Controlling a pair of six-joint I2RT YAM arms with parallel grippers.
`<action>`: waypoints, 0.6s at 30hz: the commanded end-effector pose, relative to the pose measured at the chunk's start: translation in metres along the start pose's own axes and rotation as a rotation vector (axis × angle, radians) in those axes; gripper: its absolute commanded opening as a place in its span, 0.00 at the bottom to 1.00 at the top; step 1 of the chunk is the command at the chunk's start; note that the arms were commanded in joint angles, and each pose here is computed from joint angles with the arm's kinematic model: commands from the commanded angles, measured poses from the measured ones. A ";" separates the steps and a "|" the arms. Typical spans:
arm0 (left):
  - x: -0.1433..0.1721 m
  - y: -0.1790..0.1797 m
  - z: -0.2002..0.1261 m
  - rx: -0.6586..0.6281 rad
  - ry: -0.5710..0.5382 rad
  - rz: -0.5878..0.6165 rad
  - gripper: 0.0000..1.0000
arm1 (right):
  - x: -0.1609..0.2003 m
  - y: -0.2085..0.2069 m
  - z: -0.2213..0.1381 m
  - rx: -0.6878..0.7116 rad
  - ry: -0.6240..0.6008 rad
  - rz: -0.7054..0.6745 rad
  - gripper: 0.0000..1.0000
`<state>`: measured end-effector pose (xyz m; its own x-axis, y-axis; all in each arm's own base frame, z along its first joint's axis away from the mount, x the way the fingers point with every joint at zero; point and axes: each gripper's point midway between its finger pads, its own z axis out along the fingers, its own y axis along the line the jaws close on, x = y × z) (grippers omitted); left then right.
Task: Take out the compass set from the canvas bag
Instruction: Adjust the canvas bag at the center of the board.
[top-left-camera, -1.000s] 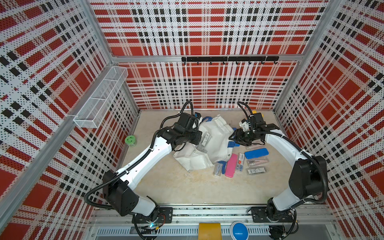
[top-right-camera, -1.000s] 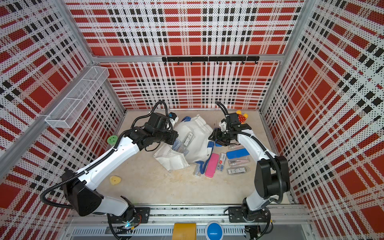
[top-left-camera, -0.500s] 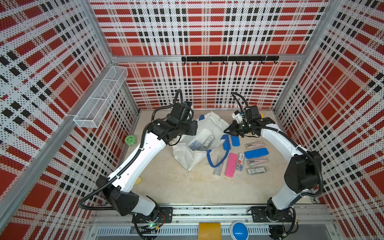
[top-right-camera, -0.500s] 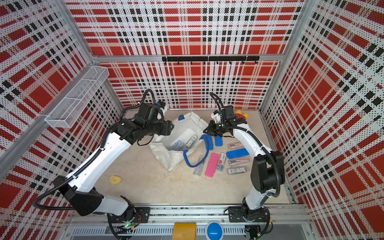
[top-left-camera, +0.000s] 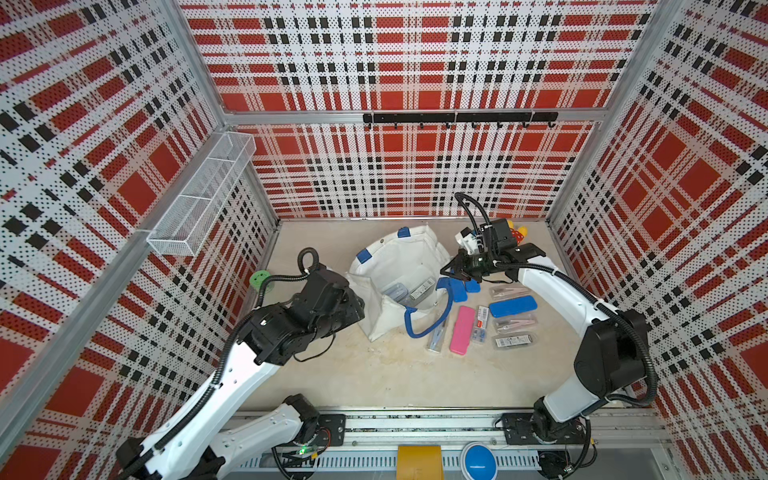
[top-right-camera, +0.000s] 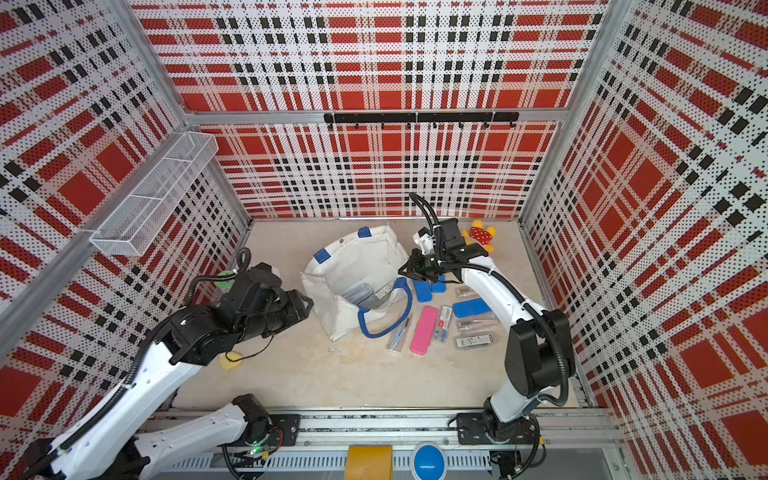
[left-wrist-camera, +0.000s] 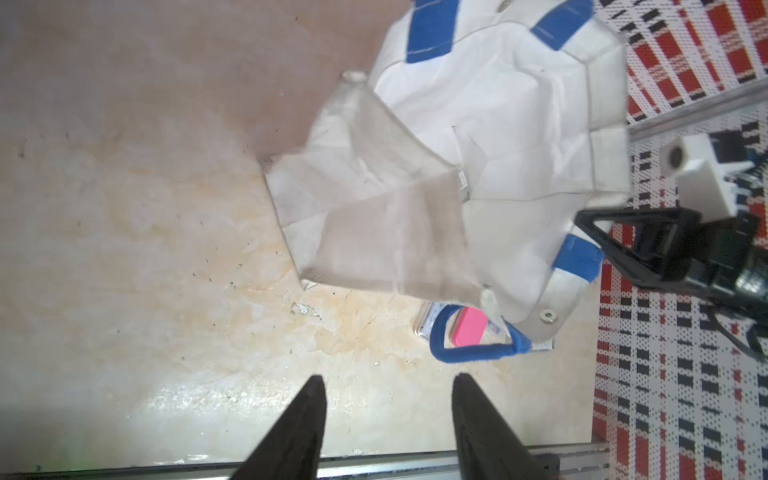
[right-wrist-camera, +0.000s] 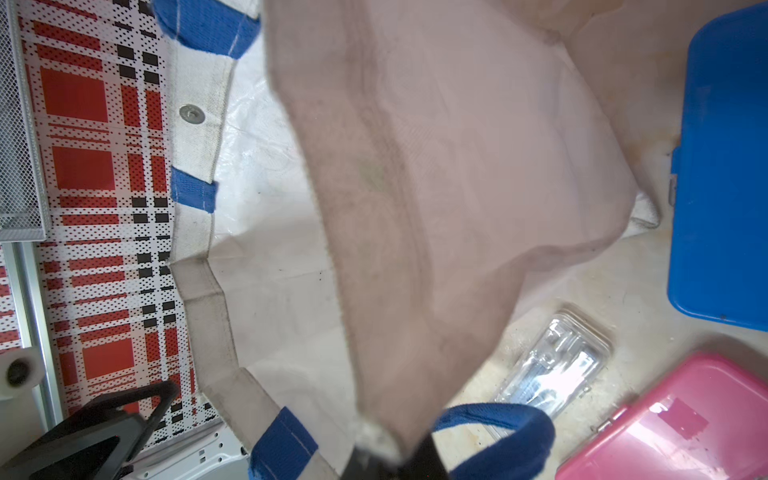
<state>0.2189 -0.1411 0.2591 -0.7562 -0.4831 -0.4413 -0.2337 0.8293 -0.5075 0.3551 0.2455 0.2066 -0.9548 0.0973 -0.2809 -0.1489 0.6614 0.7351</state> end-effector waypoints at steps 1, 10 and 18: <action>-0.015 -0.031 0.012 0.094 -0.048 -0.157 0.55 | 0.007 0.000 -0.001 0.002 0.003 -0.035 0.00; -0.032 -0.056 0.037 0.079 -0.050 -0.186 0.64 | 0.013 -0.011 0.005 0.018 0.019 -0.039 0.00; -0.031 -0.032 0.059 0.016 -0.015 -0.251 0.73 | 0.024 -0.022 0.004 0.054 0.029 -0.077 0.00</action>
<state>0.2830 -0.1693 0.2555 -0.6741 -0.6518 -0.3475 -0.3673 0.7039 -0.6079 0.3443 0.2414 0.1884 -0.9539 0.0553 -0.2950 -0.1813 0.6772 0.7131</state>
